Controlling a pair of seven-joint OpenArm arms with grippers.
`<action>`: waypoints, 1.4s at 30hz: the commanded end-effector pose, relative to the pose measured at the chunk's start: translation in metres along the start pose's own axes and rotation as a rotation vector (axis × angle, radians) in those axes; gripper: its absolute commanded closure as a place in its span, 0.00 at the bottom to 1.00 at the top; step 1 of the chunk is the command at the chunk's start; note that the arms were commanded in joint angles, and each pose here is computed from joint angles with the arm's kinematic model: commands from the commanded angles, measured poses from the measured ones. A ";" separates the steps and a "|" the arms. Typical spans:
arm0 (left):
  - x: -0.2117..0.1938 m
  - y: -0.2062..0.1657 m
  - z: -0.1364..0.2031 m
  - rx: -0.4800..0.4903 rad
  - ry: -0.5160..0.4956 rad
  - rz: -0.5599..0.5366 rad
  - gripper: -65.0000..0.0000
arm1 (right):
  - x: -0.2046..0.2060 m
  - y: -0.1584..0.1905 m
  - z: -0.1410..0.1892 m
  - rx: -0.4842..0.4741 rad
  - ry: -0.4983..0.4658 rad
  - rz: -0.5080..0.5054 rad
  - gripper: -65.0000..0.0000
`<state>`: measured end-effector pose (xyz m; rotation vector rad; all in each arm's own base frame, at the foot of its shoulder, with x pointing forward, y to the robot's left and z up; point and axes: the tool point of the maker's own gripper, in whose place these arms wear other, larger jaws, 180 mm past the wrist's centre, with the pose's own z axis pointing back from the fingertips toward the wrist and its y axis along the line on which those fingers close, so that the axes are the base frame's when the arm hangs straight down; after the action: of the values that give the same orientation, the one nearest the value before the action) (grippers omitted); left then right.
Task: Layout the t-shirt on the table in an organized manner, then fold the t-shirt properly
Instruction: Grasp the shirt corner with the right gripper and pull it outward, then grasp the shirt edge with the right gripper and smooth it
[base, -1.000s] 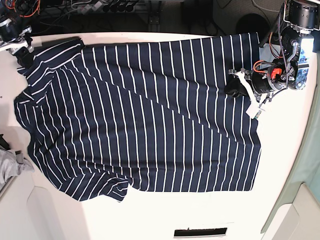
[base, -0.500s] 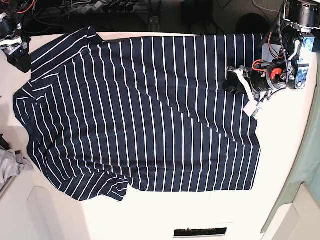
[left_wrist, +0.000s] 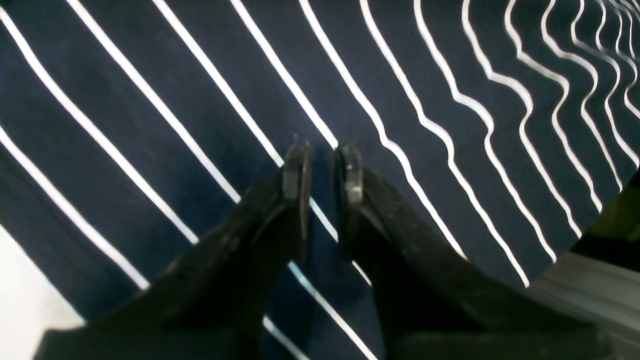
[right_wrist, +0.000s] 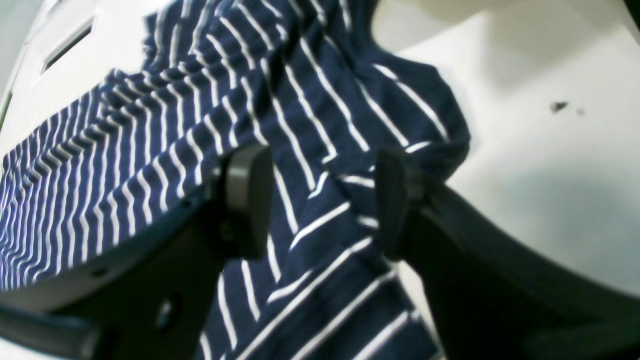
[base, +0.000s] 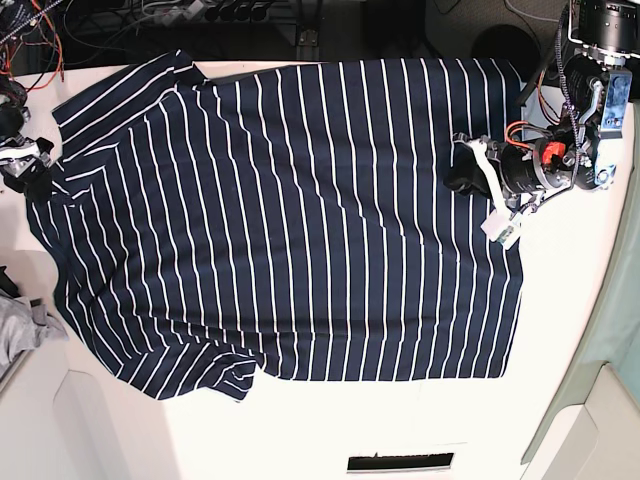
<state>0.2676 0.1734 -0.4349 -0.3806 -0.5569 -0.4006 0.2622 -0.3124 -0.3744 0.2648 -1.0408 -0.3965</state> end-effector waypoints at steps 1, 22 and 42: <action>0.015 0.008 0.006 0.024 -0.040 -0.035 0.81 | 0.023 0.008 -0.007 0.033 -0.072 0.019 0.50; -0.012 0.060 -0.003 0.190 0.043 0.049 1.00 | 0.007 -0.007 -0.063 -0.058 0.101 0.155 1.00; 0.021 0.108 -0.041 0.207 0.019 0.274 1.00 | -0.019 0.011 -0.132 0.001 0.147 0.049 1.00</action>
<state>0.3600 0.2253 -0.4725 -0.3317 -0.5797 -0.0743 0.3603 -0.2838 -0.4634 0.2700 -0.8537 -0.3329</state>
